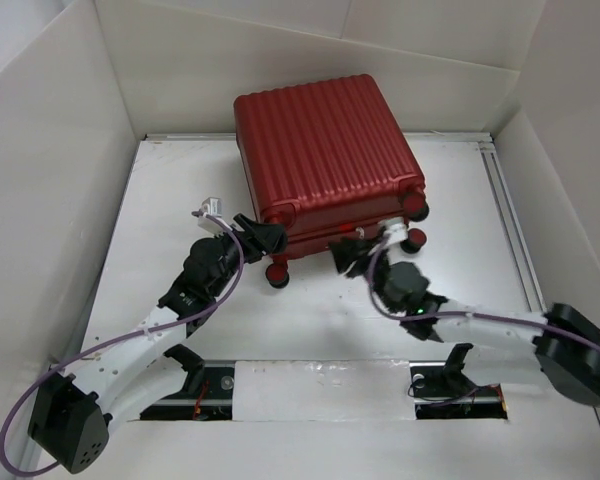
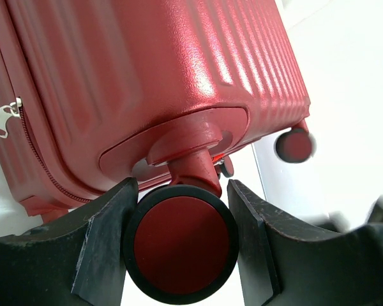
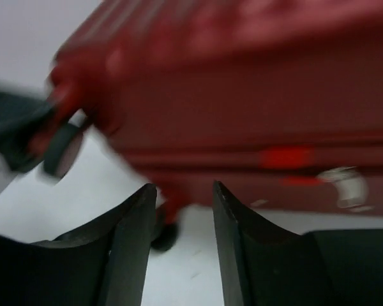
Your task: Pack the luggage
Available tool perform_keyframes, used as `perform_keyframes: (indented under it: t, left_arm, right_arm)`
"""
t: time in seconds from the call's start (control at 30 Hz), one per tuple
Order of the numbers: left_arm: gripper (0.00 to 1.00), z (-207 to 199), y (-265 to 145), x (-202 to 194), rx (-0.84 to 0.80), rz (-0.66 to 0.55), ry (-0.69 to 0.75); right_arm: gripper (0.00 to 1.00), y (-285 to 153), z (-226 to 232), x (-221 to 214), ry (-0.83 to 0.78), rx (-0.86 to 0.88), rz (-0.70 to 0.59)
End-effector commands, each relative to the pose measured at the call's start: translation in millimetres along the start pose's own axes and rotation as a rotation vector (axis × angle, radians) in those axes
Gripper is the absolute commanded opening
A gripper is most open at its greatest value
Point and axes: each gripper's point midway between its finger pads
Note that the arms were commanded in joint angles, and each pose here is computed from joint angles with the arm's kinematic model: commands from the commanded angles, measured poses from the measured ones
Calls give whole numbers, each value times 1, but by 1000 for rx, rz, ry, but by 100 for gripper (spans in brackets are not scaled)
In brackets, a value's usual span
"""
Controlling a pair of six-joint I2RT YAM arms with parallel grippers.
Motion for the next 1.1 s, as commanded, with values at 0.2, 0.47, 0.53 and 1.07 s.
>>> perform_keyframes:
  t: [0.2,0.47,0.53,1.07]
  left_arm:
    - [0,-75,-12,20,-274,-38,-57]
    - [0,-76,-12,18,-278,-28,-56]
    - [0,-76,-12,18,-278,-28,-56]
    - [0,-71,-9,12,-277,-8,-44]
  right_arm:
    - [61,-18,-128,13,-80,-206,80]
    - [59,2,-139,-9,-155,-49,200]
    - [59,5,-140,-8,-158,-13,201]
    - [47,33,-128,22,-137,124,-2]
Point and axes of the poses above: each gripper's point midway between its finger pads, its own y axis out along the fingers, its own z axis along the line the jaws close on, x = y × z, and after that the axes turned 11 degrees about -y, right-handed
